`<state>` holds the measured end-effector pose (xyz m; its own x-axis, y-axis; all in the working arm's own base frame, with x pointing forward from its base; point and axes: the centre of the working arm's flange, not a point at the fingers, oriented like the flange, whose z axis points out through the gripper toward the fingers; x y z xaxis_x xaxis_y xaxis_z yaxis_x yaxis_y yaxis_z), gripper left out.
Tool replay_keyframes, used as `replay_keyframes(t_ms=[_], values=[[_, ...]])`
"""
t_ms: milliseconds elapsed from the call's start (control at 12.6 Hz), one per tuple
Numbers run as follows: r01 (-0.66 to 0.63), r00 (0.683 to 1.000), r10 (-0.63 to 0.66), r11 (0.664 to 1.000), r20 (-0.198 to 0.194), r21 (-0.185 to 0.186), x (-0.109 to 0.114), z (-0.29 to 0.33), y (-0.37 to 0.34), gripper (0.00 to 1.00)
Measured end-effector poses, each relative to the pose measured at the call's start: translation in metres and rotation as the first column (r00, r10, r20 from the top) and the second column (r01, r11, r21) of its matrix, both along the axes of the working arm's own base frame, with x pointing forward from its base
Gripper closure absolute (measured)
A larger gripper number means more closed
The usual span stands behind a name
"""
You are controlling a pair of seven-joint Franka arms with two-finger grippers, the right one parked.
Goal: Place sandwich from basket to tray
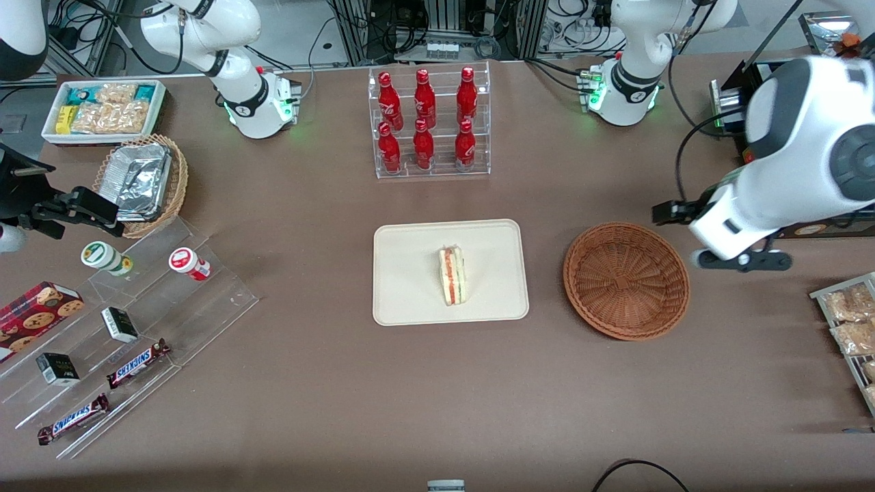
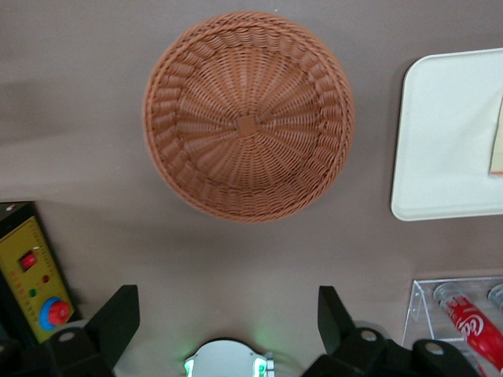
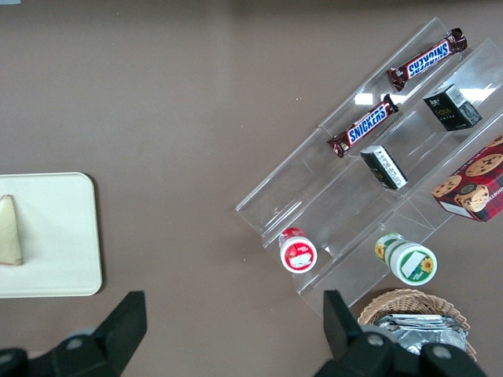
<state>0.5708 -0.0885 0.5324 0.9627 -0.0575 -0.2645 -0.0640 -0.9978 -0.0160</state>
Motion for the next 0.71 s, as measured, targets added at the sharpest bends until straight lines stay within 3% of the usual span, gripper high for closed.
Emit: replay_keyframes(t_ms=[317, 714], values=[[0.034, 0.999, -0.034, 0.999, 0.006, -0.023, -0.025, 0.047, 0.040, 0.00], [-0.005, 0.999, 0.006, 1.000, 0.033, -0.022, -0.046, 0.087, 0.072, 0.00]])
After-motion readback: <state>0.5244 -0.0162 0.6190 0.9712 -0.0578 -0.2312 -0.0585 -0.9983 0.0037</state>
